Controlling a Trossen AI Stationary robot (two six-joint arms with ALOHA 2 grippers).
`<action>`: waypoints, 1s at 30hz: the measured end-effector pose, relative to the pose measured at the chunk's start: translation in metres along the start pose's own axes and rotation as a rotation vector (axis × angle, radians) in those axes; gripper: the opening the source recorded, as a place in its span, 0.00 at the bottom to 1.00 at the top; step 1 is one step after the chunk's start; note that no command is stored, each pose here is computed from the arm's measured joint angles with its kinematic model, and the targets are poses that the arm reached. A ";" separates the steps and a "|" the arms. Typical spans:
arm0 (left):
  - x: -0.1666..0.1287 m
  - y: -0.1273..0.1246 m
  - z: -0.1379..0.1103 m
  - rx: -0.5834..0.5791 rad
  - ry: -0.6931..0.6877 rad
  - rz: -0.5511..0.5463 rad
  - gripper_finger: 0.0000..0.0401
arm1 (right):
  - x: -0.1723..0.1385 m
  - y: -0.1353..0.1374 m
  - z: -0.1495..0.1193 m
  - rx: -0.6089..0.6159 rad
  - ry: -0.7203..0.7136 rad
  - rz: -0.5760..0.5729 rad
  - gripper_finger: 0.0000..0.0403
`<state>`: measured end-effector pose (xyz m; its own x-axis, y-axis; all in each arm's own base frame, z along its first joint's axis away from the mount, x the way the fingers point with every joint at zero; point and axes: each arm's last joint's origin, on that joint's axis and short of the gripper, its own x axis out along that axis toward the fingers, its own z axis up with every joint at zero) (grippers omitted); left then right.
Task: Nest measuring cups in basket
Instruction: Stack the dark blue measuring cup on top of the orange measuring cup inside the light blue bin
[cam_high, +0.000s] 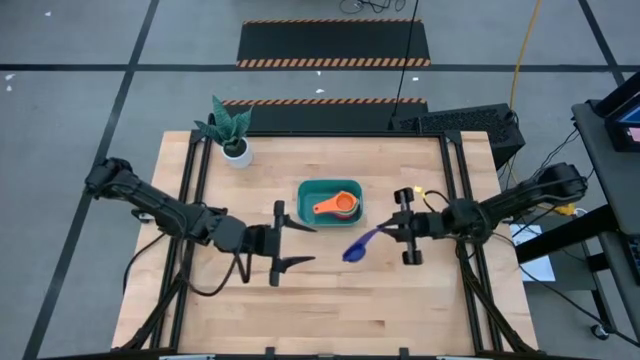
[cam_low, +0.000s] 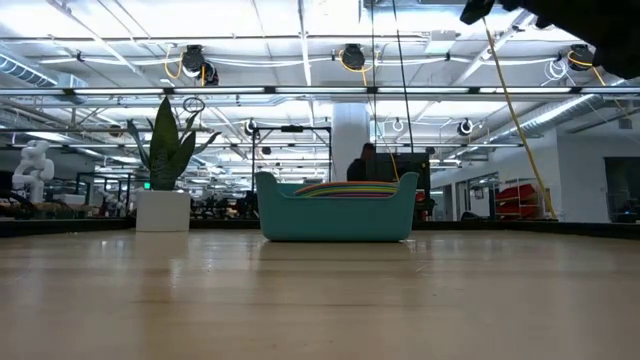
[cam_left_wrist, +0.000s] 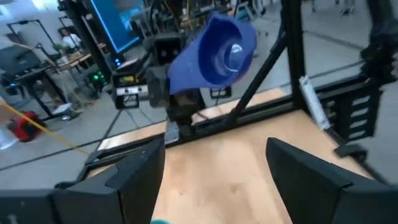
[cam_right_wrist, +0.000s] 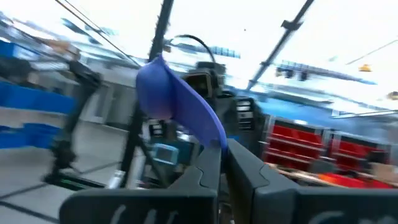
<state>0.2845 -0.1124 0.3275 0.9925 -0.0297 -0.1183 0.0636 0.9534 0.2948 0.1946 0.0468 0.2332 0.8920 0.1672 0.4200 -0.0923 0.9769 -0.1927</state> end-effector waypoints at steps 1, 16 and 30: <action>0.002 0.000 -0.001 0.016 0.001 0.003 0.70 | 0.003 0.000 -0.001 -0.016 0.005 -0.022 0.00; 0.006 -0.005 -0.010 0.125 0.110 0.236 0.70 | 0.032 0.011 0.020 -0.132 0.049 -0.264 0.00; -0.031 -0.005 0.009 0.049 0.107 0.269 0.70 | 0.087 0.028 0.030 -0.337 0.622 -0.531 0.00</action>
<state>0.2546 -0.1188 0.3380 0.9579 0.2569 -0.1283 -0.1931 0.9069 0.3744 0.2565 0.0926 0.2908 0.8685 -0.4956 -0.0111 0.4501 0.7977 -0.4014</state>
